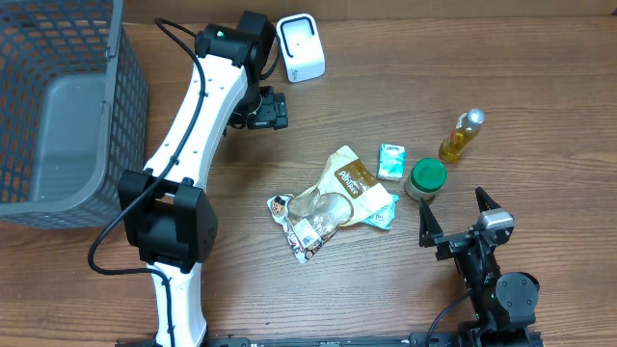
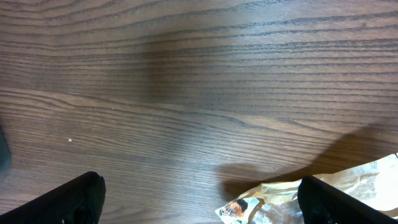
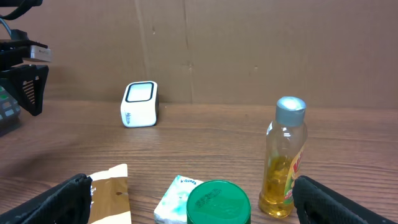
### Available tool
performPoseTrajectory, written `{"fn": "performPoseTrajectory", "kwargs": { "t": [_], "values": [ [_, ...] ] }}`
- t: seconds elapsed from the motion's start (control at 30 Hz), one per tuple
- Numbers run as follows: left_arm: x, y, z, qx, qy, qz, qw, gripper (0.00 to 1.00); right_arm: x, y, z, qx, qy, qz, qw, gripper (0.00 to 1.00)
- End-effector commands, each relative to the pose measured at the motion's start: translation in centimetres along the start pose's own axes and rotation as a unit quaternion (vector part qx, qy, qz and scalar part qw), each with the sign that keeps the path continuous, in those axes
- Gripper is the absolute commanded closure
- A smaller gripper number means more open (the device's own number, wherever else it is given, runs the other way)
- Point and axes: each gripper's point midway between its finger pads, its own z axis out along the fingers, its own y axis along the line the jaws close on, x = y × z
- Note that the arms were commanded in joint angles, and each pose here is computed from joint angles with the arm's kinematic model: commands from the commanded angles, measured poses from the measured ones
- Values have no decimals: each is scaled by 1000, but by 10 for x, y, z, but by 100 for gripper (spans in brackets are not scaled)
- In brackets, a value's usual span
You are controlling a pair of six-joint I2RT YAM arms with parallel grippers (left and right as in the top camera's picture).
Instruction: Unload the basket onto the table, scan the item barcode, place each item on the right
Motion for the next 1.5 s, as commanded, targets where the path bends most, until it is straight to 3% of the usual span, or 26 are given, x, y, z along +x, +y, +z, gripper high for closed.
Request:
{"fn": "performPoseTrajectory", "kwargs": {
  "t": [0.0, 0.37, 0.9, 1.47],
  "values": [
    [-4, 3, -14, 2, -20, 1, 1000, 0, 2, -1, 0, 2, -2, -2, 1000, 0],
    [-4, 5, -31, 11, -40, -1, 999, 0, 2, -1, 0, 2, -2, -3, 1000, 0],
    [6, 16, -109, 50, -128, -9, 990, 0, 2, -1, 0, 2, -2, -2, 1000, 0],
    [-3, 20, -122, 45, -164, -15, 985, 0, 2, -1, 0, 2, -2, -2, 1000, 0]
  ]
}}
